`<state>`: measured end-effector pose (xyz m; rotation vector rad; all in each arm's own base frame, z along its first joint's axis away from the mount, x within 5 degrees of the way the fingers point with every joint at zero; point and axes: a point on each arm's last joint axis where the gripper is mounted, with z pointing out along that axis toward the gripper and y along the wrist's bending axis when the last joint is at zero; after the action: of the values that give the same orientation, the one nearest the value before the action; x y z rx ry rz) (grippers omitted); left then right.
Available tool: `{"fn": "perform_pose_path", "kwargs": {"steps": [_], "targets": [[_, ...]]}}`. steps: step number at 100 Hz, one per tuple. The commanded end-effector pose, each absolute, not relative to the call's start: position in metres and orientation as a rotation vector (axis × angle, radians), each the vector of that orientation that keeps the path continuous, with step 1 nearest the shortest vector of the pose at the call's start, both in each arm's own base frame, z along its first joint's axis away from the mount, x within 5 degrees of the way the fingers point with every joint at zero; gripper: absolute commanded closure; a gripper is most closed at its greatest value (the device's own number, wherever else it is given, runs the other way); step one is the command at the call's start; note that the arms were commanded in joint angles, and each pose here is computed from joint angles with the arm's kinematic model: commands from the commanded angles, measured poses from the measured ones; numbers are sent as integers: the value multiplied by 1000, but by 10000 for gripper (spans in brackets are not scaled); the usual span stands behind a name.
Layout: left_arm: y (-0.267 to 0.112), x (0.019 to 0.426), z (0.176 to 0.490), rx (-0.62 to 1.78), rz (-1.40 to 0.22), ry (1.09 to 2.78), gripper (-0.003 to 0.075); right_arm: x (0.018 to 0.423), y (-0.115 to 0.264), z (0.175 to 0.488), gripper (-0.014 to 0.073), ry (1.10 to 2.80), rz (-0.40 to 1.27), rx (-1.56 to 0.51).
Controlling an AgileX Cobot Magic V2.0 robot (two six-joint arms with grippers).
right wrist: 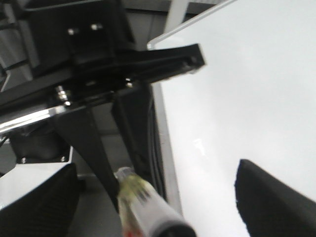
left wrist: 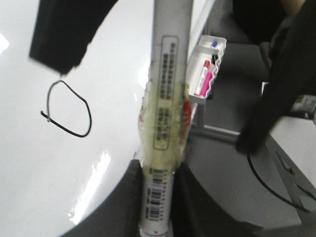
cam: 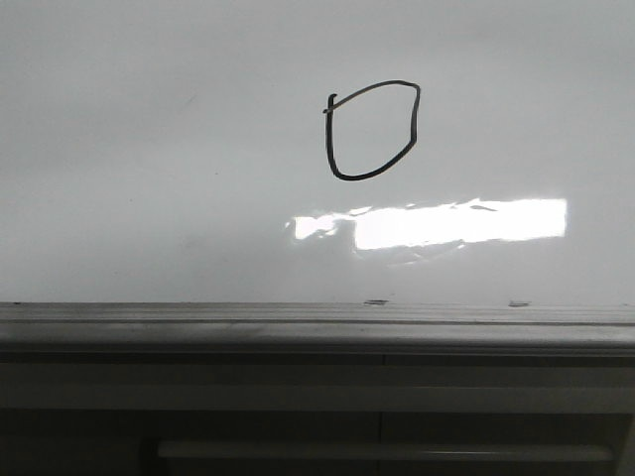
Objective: Write number 0 on whiteboard
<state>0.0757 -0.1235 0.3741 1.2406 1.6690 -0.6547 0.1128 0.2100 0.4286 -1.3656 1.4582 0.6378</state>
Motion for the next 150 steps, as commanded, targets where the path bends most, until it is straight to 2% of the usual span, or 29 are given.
{"fn": "perform_pose_path", "kwargs": {"steps": [1, 13, 19, 25, 33, 38, 47, 64, 83, 123, 132, 145, 150], "targets": [[-125, 83, 387, 1067, -697, 1612, 740, 112, 177, 464, 42, 1406, 622, -1153], [-126, 90, 379, 944, -714, 1618, 740, 106, 136, 478, 85, 1427, 557, -1047], [-126, 95, 375, 851, -731, 1616, 740, 101, 121, 481, 160, 1445, 526, -1018], [-128, 103, 369, 737, -760, 1631, 740, 92, 107, 482, 284, 1478, 518, -996], [-130, 115, 361, 611, -785, 1682, 740, 83, 95, 474, 554, 1535, 512, -988], [-133, 127, 354, 562, -770, 1739, 740, 79, 90, 466, 671, 1557, 512, -982], [-135, 147, 343, 507, -722, 1813, 740, 74, 85, 448, 638, 1576, 527, -937], [-131, 177, 324, 390, -650, 1920, 740, 67, 76, 412, 638, 1626, 582, -825], [-126, 194, 319, 314, -592, 1912, 740, 66, 76, 376, 638, 1689, 658, -746], [-130, 207, 304, 295, -573, 1963, 735, 69, 76, 372, 638, 1658, 677, -686], [-130, 207, 304, 295, -573, 1963, 662, 69, 76, 373, 638, 1658, 682, -684], [-130, 207, 304, 295, -573, 1963, 432, 69, 76, 373, 638, 1658, 681, -685], [-130, 207, 304, 295, -572, 1964, 366, 69, 76, 373, 638, 1658, 681, -685]]}}
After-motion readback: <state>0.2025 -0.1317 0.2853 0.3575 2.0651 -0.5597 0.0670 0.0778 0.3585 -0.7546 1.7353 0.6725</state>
